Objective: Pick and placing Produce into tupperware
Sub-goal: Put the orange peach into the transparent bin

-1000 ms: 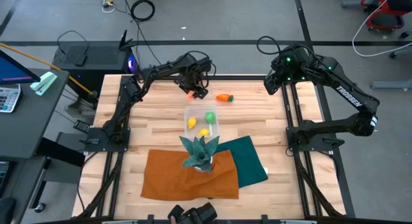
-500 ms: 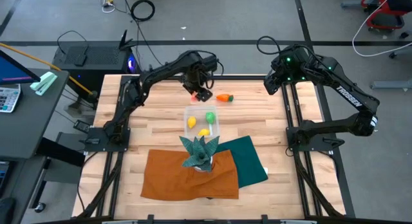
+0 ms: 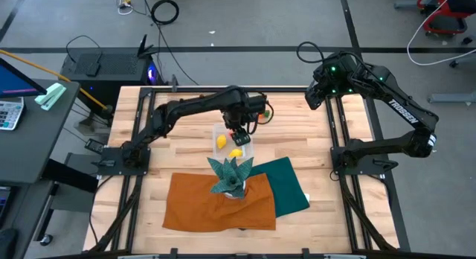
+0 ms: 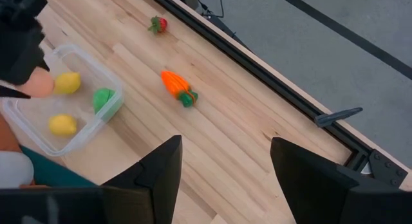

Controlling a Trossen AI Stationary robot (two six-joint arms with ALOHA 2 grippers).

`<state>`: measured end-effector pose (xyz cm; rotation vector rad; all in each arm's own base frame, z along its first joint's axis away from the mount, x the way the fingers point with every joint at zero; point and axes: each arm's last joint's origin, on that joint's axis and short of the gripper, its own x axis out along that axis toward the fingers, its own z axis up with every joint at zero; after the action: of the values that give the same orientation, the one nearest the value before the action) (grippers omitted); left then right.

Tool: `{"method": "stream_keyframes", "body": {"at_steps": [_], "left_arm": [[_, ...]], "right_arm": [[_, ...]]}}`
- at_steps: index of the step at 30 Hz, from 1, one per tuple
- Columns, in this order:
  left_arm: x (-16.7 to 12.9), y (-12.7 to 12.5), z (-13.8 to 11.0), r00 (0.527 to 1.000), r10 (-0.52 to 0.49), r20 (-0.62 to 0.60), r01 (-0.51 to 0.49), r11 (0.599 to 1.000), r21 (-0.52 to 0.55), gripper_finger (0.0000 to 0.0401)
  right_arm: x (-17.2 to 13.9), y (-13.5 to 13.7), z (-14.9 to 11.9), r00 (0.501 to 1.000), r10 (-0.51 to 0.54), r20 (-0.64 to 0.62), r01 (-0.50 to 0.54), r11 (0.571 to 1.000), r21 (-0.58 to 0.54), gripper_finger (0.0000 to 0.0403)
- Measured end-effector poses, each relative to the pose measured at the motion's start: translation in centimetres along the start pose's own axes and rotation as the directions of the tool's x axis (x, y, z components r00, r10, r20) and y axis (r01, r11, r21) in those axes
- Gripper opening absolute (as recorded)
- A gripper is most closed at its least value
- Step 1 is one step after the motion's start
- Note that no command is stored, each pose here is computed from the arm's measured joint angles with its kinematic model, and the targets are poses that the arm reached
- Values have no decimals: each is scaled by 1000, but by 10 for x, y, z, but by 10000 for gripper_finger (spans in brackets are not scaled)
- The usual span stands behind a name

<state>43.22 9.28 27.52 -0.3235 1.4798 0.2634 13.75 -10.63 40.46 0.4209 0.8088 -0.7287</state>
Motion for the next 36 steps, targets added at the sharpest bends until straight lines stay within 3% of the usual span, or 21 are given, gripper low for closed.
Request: {"method": "stream_keyframes", "body": {"at_steps": [3, 9, 23, 30, 36], "left_arm": [[3, -10, 3, 999, 11, 40, -13, 999, 52, 223], [4, -12, 9, 995, 2, 96, -6, 999, 43, 218], [4, 4, 8, 998, 12, 61, -6, 996, -93, 211], [4, 2, 8, 998, 11, 60, -5, 996, -91, 209], [31, 2, 13, 999, 26, -26, -28, 997, -73, 211]], "right_arm": [[0, 0, 0, 1000, 0, 0, 0, 1000, -4, 204], [0, 0, 0, 1000, 0, 0, 0, 1000, -10, 204], [0, 0, 0, 1000, 0, -1, 0, 1000, -15, 204], [0, 0, 0, 1000, 0, -1, 0, 1000, -15, 204], [0, 0, 0, 1000, 0, -1, 0, 1000, -15, 204]]}}
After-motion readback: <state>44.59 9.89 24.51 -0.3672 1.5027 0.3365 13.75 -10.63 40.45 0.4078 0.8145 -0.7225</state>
